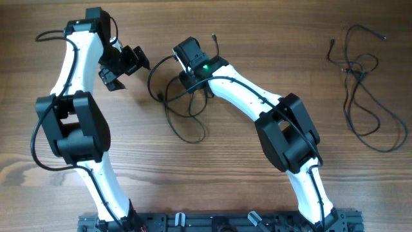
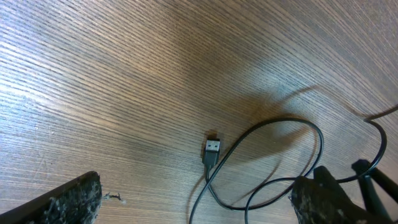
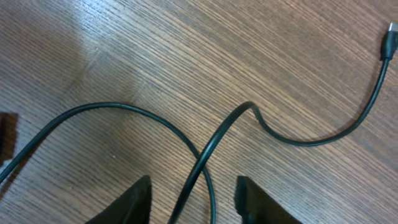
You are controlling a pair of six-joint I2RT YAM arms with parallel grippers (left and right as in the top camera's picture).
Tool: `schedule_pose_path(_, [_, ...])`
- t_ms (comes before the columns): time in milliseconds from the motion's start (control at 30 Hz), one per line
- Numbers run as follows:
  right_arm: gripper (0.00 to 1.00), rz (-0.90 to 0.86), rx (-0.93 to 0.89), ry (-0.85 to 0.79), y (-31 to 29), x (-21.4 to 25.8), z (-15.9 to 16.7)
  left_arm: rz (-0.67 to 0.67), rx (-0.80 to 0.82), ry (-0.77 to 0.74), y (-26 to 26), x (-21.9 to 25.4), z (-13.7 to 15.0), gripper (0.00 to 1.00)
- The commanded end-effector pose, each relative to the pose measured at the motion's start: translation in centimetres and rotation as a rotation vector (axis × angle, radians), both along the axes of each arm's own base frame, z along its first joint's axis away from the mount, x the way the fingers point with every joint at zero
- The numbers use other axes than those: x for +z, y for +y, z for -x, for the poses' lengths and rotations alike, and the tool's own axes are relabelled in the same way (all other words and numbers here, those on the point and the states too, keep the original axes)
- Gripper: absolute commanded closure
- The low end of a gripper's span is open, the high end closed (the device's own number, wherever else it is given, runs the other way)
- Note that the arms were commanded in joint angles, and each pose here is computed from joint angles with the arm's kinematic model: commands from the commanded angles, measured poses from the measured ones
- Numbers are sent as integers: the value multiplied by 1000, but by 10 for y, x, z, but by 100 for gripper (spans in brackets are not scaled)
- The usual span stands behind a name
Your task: Untangle cables
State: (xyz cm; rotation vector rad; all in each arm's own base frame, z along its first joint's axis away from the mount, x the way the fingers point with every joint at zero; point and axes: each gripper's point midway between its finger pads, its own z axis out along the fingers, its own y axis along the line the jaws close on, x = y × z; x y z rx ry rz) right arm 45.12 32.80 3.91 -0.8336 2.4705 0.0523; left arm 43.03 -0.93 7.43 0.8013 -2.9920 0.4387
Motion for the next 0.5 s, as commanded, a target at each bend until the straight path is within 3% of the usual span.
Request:
schedule_pose_path(0, [50, 65, 36, -2, -10, -19, -3, 5, 0, -34, -2, 12, -5, 0])
schedule_pose_path(133, [41, 86, 67, -3, -9, -33, -5, 5, 0, -34, -2, 12, -5, 0])
schedule_pose_path(267, [42, 118, 68, 36, -19, -63, -6, 5, 0, -35, -2, 12, -5, 0])
schedule_pose_path(333, [52, 118, 60, 38, -23, -63, -8, 5, 0, -34, -2, 12, -5, 0])
schedule_pose_path(400, [87, 102, 95, 54, -21, -64, -7, 5, 0, -34, -2, 12, -5, 0])
schedule_pose_path(433, [95, 97, 111, 63, -20, -65, -5, 5, 0, -34, -2, 12, -5, 0])
schedule_pose_path(467, [95, 98, 112, 66, -20, -65, -4, 5, 0, -34, -2, 12, -5, 0])
